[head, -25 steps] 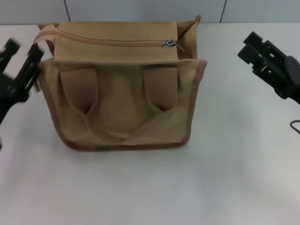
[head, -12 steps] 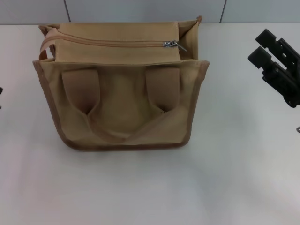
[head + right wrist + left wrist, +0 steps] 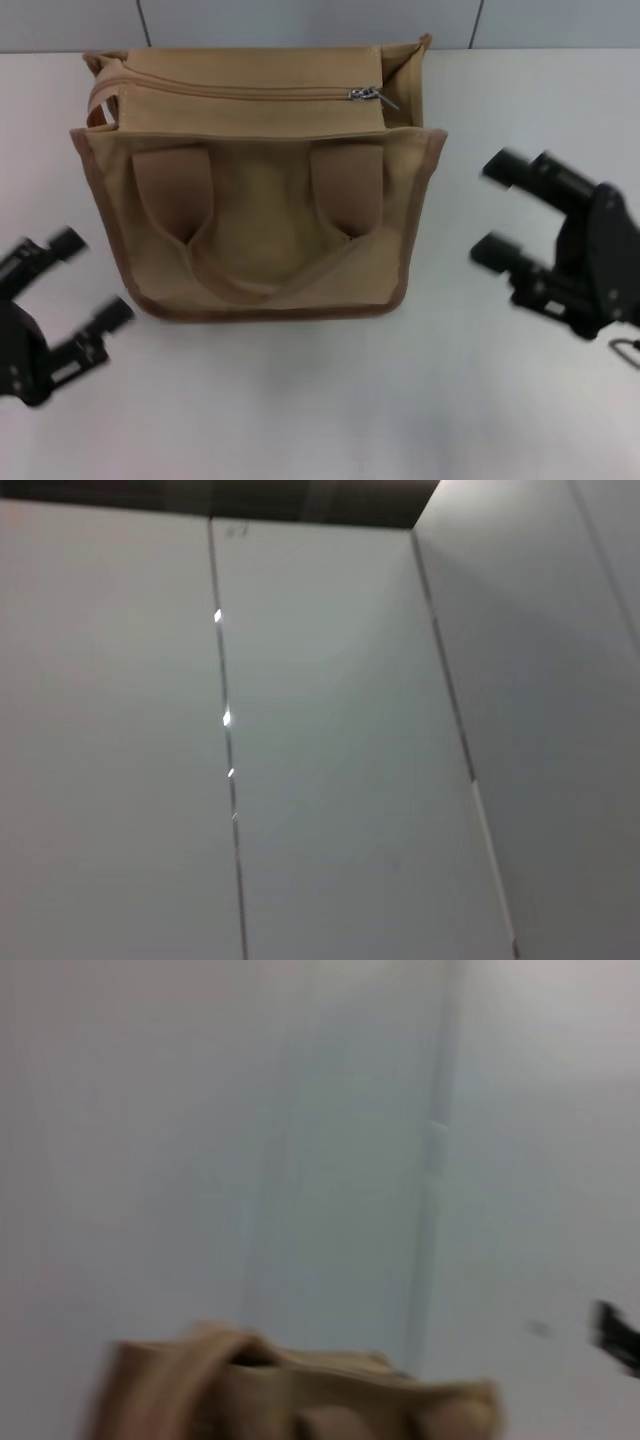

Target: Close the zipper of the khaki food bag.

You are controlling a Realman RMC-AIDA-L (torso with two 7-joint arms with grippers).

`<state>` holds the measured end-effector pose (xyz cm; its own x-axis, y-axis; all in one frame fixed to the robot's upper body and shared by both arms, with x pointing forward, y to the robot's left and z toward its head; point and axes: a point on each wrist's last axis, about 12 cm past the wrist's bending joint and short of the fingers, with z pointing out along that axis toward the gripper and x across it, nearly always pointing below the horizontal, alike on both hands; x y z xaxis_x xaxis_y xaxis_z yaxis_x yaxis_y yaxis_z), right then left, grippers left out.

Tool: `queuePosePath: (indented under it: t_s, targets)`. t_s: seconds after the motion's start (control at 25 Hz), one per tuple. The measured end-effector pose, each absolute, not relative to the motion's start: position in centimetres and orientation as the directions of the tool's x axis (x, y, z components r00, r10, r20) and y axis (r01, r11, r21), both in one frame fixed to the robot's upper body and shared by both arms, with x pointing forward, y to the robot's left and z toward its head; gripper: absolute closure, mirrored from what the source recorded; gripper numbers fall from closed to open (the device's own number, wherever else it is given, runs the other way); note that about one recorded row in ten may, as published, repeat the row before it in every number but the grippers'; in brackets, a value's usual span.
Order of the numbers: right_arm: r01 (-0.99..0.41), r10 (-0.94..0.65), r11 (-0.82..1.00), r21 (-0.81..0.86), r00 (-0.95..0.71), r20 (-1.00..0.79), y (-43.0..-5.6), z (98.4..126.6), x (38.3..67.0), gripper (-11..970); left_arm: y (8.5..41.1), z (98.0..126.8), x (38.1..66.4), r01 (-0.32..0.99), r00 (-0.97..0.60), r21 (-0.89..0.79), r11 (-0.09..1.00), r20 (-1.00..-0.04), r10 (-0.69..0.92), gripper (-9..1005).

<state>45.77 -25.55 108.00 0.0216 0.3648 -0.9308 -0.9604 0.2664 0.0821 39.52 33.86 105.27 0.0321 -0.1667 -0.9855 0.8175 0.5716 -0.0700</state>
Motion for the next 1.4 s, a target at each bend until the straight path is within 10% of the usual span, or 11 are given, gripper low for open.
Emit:
queuePosePath:
  t_s: [0.36, 1.4]
  targets:
    - [-0.990, 0.113, 0.135, 0.029, -0.013, -0.993, -23.0, 105.7, 46.1, 233, 32.0, 104.8, 40.9, 0.943, -0.060, -0.054, 0.328, -0.998, 0.006, 167]
    - [-0.987, 0.069, 0.154, 0.055, -0.044, -0.997, -21.9, 105.0, 47.0, 233, 30.6, 103.9, 41.5, 0.941, -0.057, -0.039, 0.336, -0.997, 0.044, 167]
